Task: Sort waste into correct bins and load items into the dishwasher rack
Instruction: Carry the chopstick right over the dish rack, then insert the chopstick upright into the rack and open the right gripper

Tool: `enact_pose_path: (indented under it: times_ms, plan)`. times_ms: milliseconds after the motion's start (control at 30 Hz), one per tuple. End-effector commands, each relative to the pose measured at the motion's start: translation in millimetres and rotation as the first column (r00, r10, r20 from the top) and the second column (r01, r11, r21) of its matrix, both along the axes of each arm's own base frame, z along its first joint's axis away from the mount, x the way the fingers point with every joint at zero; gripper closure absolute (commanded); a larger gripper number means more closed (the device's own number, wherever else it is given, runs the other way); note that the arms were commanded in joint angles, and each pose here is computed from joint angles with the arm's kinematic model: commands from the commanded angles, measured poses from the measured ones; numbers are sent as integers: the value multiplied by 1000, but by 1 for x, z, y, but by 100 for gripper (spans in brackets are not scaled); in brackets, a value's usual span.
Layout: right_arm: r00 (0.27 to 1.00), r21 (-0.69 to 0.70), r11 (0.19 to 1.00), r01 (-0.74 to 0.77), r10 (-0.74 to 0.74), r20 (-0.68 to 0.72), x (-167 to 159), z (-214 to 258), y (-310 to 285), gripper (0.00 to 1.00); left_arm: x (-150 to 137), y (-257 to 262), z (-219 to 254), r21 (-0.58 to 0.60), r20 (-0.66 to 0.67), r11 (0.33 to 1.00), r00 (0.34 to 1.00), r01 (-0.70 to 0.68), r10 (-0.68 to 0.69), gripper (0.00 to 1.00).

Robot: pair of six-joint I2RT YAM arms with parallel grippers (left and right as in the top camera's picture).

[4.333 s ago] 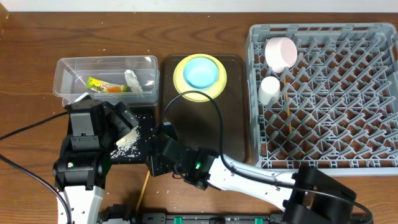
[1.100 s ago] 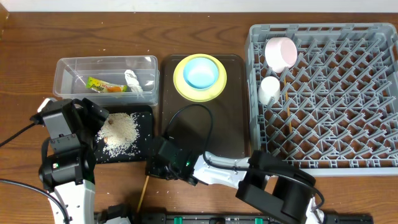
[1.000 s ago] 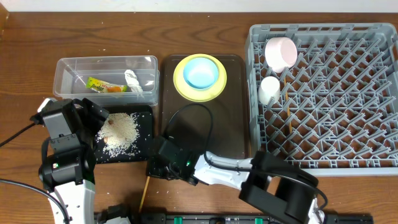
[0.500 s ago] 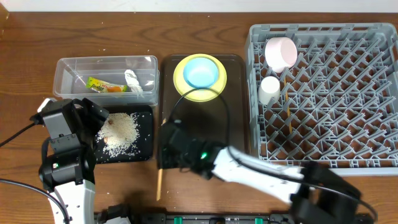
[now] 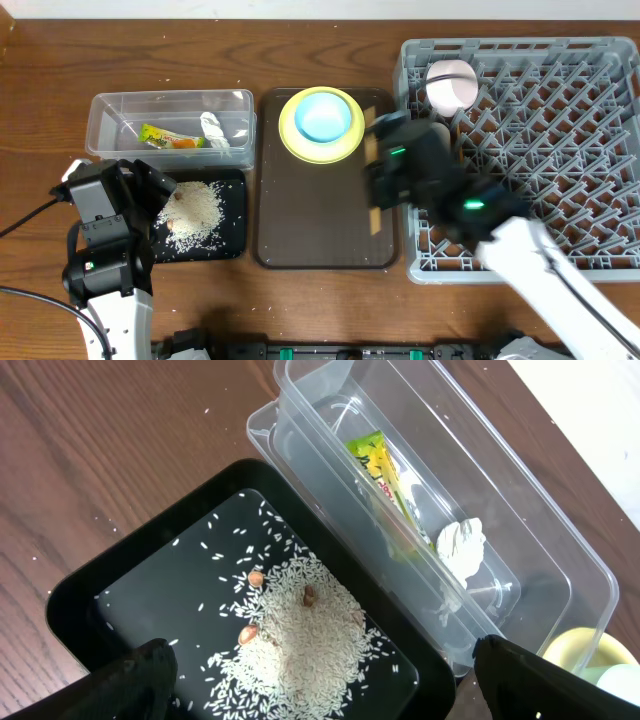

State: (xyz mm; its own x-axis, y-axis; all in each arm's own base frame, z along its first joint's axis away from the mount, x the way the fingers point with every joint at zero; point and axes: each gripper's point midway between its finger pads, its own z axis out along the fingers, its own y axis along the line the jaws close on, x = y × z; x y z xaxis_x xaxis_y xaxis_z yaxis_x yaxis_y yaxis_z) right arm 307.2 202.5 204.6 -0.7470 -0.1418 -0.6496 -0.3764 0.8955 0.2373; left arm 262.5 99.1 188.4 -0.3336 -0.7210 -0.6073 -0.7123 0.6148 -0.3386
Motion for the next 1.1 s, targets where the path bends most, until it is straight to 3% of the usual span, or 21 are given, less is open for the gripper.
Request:
enact_pose_path:
  times_ms: [0,367,667,1067]
  plan:
    - [994,-102,994,24,-13,110,16,18,-51,99,0,4,7,7,12,1000,1000,-21,21,2]
    - [966,-220,941,255,-258,15,34,-12,-169,99,1,4,7,7,13,1000,1000,-21,21,2]
    - [971,-287,931,224,-239,-16,40,-31,-184,99,0,4,7,7,12,1000,1000,-21,21,2]
    - [937,-380,878,293,-342,-67,57,-68,-204,96,0,4,7,7,12,1000,1000,-21,21,2]
